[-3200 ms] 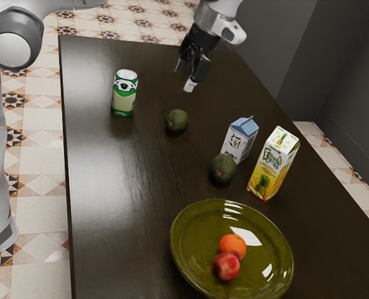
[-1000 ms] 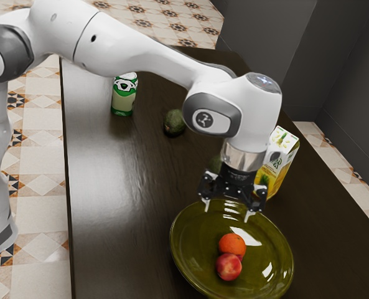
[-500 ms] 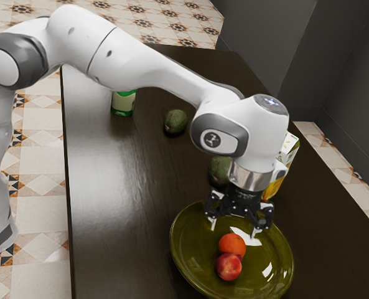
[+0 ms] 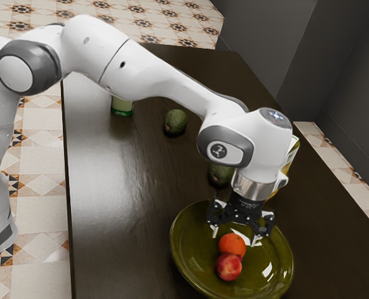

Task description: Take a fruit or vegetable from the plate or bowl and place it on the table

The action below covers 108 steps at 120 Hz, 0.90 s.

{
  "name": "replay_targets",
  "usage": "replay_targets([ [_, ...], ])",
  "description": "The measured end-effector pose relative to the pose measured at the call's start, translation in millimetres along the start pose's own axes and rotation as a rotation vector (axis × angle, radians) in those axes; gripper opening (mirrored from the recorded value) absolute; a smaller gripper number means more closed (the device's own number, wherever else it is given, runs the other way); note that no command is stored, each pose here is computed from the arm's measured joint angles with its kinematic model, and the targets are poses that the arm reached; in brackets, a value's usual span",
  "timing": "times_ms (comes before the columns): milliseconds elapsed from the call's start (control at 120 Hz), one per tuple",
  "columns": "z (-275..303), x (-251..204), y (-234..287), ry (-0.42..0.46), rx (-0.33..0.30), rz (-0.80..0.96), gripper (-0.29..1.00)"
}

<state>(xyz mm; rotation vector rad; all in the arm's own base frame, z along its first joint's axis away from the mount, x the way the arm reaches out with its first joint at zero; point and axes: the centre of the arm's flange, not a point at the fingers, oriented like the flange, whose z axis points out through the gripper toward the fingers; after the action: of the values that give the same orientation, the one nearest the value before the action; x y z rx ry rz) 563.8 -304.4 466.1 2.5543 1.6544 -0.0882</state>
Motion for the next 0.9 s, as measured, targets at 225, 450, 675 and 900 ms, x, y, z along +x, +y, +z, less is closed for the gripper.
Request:
replay_targets([
  [225,16,0,4,-0.007,0.013,-0.006,0.70],
  [450,25,-1,7,-0.012,0.011,-0.008,0.70],
  [675,25,-3,8,-0.010,0.006,-0.005,0.41],
  [900,-13,-6,0,0.004,-0.043,0.012,0.26],
])
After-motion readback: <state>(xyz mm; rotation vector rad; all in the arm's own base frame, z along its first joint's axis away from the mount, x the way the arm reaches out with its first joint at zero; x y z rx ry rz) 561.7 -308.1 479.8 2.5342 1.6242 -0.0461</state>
